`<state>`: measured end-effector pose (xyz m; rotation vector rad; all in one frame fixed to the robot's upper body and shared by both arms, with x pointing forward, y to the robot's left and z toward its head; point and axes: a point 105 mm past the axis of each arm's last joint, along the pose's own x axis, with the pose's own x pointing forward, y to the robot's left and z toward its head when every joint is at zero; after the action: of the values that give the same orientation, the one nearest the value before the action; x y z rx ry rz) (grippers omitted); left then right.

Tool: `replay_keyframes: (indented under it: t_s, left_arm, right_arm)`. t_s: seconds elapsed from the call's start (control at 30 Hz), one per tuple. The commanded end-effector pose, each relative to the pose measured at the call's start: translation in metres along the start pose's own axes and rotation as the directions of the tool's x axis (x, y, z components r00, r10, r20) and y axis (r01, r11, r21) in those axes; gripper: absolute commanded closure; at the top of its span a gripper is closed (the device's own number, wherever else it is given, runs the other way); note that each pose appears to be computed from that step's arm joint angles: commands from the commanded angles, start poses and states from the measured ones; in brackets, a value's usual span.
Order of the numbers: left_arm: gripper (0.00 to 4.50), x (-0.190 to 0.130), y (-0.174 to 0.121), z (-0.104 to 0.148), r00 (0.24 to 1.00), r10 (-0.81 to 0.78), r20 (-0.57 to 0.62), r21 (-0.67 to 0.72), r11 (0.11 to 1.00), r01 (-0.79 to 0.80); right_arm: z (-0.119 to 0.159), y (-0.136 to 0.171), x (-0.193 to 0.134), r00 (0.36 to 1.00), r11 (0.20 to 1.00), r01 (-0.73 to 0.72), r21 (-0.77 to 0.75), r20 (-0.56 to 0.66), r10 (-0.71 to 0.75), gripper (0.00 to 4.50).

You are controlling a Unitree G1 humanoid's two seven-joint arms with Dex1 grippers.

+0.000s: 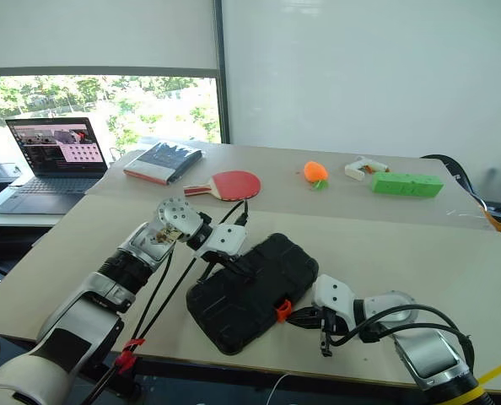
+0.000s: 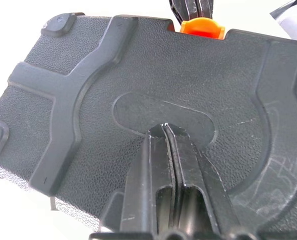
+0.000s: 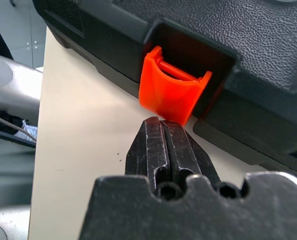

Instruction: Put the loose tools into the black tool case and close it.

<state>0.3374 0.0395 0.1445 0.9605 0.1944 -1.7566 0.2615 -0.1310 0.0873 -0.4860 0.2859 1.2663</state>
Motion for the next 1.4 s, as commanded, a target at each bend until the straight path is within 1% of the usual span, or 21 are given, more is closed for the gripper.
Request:
replay_keyframes:
  t_s: [0.03, 0.2, 0.47, 0.7, 0.73, 0.83, 0.9, 0.93, 1.0, 1.03, 1.07, 1.1, 1.13, 1.17, 1.2, 1.23, 1.3, 1.33, 1.4]
  left_arm:
    - [4.44, 0.02, -0.019, -0.025, 0.995, -0.083, -0.064, -0.094, 0.993, 0.076]
    - [4.44, 0.022, -0.018, -0.025, 0.996, -0.071, -0.05, -0.114, 0.991, 0.065]
    - [4.44, 0.028, -0.02, -0.024, 0.997, -0.074, -0.027, -0.132, 0.989, 0.07]
    - [4.44, 0.03, -0.021, -0.027, 0.997, -0.073, -0.031, -0.144, 0.987, 0.068]
    - [4.44, 0.028, -0.019, -0.027, 0.998, -0.062, -0.021, -0.156, 0.986, 0.058]
    - [4.44, 0.014, -0.011, -0.02, 0.998, -0.01, 0.055, -0.247, 0.969, 0.023]
    - [3.92, -0.003, -0.008, -0.02, 0.996, 0.037, 0.078, -0.285, 0.958, -0.013]
    - [3.77, -0.016, -0.008, -0.022, 0.994, 0.061, 0.086, -0.305, 0.952, -0.032]
    - [3.14, -0.041, -0.009, -0.025, 0.989, 0.112, 0.097, -0.343, 0.936, -0.072]
    - [2.85, -0.047, -0.01, -0.026, 0.987, 0.126, 0.102, -0.355, 0.931, -0.082]
    - [2.46, -0.065, -0.012, -0.026, 0.978, 0.171, 0.122, -0.395, 0.912, -0.111]
    - [2.14, -0.081, -0.014, -0.025, 0.967, 0.212, 0.14, -0.429, 0.893, -0.134]
    - [1.8, -0.098, -0.017, -0.024, 0.954, 0.258, 0.152, -0.466, 0.87, -0.161]
    - [1.62, -0.11, -0.02, -0.023, 0.944, 0.291, 0.158, -0.492, 0.852, -0.18]
    - [1.28, -0.123, -0.026, -0.024, 0.935, 0.32, 0.153, -0.512, 0.835, -0.202]
    - [0.86, -0.132, -0.032, -0.025, 0.929, 0.339, 0.145, -0.524, 0.823, -0.219]
    - [0.27, -0.143, -0.041, -0.025, 0.924, 0.361, 0.127, -0.538, 0.808, -0.241]
    - [0.13, -0.153, -0.047, -0.026, 0.916, 0.385, 0.114, -0.56, 0.787, -0.261]
    - [0.13, -0.177, -0.061, -0.029, 0.885, 0.459, 0.083, -0.608, 0.727, -0.32]
  right_arm:
    - [0.031, -0.017, -0.002, 0.992, 0.993, 0.082, -0.081, 0.105, -0.074, 4.5]
    - [0.04, -0.021, 0.003, 0.98, 0.992, 0.119, -0.039, 0.167, -0.111, 4.5]
    - [0.045, -0.026, 0.01, 0.957, 0.981, 0.192, 0.008, 0.218, -0.189, 4.5]
    - [0.043, -0.026, 0.014, 0.961, 0.982, 0.188, 0.005, 0.205, -0.185, 4.5]
    - [0.041, -0.025, 0.011, 0.964, 0.983, 0.186, 0.0, 0.191, -0.183, 4.5]
    - [0.034, -0.019, -0.004, 0.977, 0.986, 0.167, 0.004, 0.135, -0.166, 4.5]
    - [0.035, -0.015, -0.019, 0.98, 0.986, 0.166, 0.013, 0.111, -0.166, 3.92]
    - [0.037, -0.012, -0.029, 0.981, 0.986, 0.163, 0.014, 0.106, -0.164, 3.75]
    - [0.041, -0.008, -0.049, 0.982, 0.986, 0.164, 0.027, 0.09, -0.165, 3.15]
    - [0.042, -0.007, -0.055, 0.982, 0.986, 0.164, 0.032, 0.085, -0.167, 2.83]
    - [0.043, -0.008, -0.07, 0.982, 0.984, 0.174, 0.037, 0.069, -0.177, 2.37]
    - [0.044, -0.009, -0.083, 0.981, 0.982, 0.183, 0.043, 0.056, -0.185, 2.11]
    - [0.047, -0.011, -0.098, 0.979, 0.98, 0.194, 0.052, 0.048, -0.197, 1.72]
    - [0.049, -0.013, -0.109, 0.977, 0.977, 0.204, 0.06, 0.045, -0.207, 1.55]
    - [0.051, -0.017, -0.119, 0.974, 0.973, 0.218, 0.072, 0.042, -0.222, 1.2]
    - [0.053, -0.02, -0.129, 0.971, 0.97, 0.23, 0.081, 0.041, -0.234, 0.76]
    - [0.055, -0.024, -0.143, 0.968, 0.965, 0.243, 0.1, 0.039, -0.248, 0.18]
    - [0.056, -0.025, -0.151, 0.967, 0.963, 0.246, 0.111, 0.037, -0.251, 0.08]
    - [0.06, -0.028, -0.166, 0.967, 0.96, 0.245, 0.132, 0.037, -0.252, 0.08]
